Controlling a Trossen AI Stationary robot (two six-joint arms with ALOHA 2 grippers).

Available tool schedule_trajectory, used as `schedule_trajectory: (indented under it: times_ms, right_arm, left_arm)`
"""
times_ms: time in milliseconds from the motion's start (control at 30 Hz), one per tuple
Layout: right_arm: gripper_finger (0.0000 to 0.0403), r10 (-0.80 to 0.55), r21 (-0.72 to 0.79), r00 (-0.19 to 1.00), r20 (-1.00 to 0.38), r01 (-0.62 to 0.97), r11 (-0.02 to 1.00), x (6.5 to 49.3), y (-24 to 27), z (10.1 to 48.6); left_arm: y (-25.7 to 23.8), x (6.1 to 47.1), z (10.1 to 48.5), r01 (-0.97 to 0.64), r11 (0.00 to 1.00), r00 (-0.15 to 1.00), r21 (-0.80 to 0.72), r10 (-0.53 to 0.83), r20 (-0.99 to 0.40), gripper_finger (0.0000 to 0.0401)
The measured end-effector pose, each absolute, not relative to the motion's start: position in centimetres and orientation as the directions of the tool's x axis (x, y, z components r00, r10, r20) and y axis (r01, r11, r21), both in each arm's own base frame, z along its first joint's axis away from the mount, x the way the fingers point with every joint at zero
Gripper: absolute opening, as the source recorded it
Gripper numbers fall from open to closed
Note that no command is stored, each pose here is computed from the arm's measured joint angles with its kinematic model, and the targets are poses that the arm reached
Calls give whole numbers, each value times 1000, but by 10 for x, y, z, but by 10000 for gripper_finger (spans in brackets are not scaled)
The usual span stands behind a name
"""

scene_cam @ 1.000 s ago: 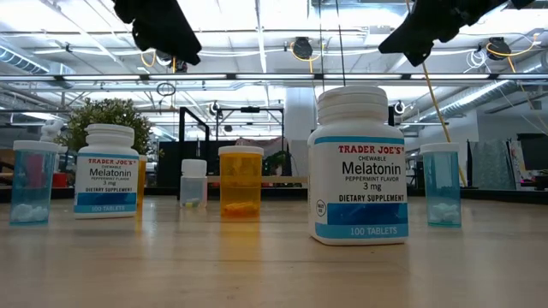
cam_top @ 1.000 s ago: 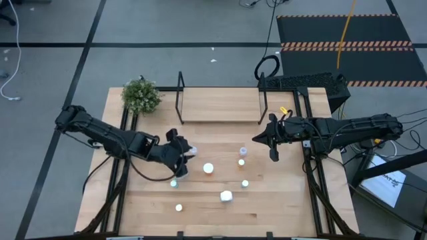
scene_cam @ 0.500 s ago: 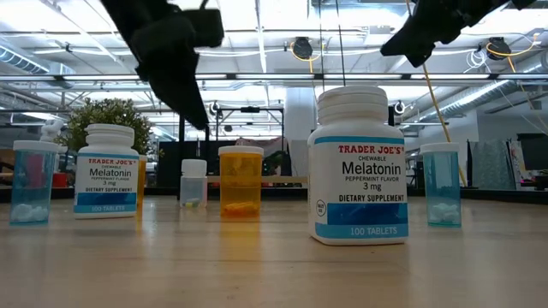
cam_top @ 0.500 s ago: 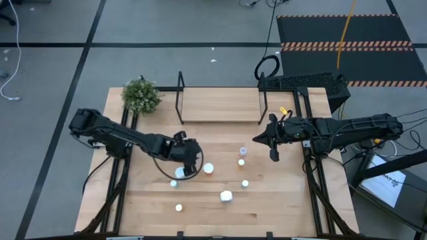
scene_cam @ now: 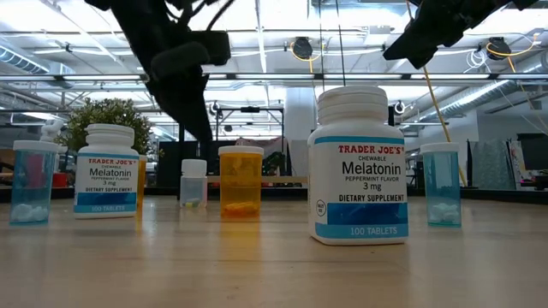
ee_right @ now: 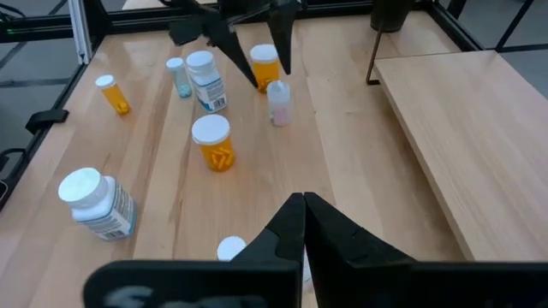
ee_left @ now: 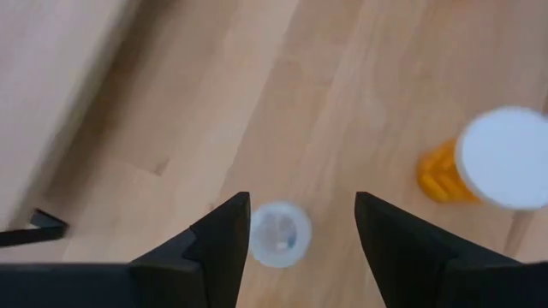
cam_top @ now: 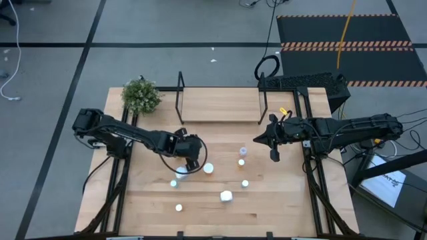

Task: Pick and place medicine bottles onto shelf by color
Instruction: Put the left transparent pill bottle on the shelf

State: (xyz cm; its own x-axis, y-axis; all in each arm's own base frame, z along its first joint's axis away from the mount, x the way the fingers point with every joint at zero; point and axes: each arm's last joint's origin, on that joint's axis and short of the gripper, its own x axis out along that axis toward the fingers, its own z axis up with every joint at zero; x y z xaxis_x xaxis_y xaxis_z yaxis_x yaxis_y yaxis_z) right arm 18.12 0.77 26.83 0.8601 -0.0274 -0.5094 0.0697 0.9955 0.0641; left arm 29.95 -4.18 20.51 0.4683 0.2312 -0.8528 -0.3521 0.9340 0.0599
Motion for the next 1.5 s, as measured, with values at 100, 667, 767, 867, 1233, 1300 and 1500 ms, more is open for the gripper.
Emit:
schedule_trajectory:
  times_ms: [100, 667, 767, 867, 1233, 1300, 1500]
  right_arm:
    - [0, -27, 64, 859, -512, 70, 996, 181, 8, 268]
    - [0, -28, 63, 856, -517, 70, 995, 181, 8, 268]
    - [0, -28, 63, 856, -517, 70, 995, 181, 8, 268]
    - [0, -28, 63, 855, -517, 70, 996, 181, 8, 268]
    - [0, -28, 63, 854, -520, 71, 996, 181, 8, 267]
    - [0, -28, 63, 854, -520, 71, 996, 181, 8, 267]
    - [0, -27, 63, 853, -521, 70, 996, 180, 8, 267]
  left_arm:
    - [-43, 302, 197, -338, 939, 442, 66, 220, -869, 224]
    - [-29, 306, 183, -309, 948, 380, 75, 195, -904, 189]
    - [-30, 306, 183, -293, 953, 380, 69, 183, -907, 182]
    - [-30, 306, 186, -287, 955, 391, 68, 182, -902, 184]
    - [-32, 307, 186, -366, 931, 402, -8, 151, -903, 228]
    - [-32, 310, 187, -364, 931, 433, -25, 145, -890, 238]
    - [-38, 315, 184, -338, 938, 454, -72, 95, -886, 258]
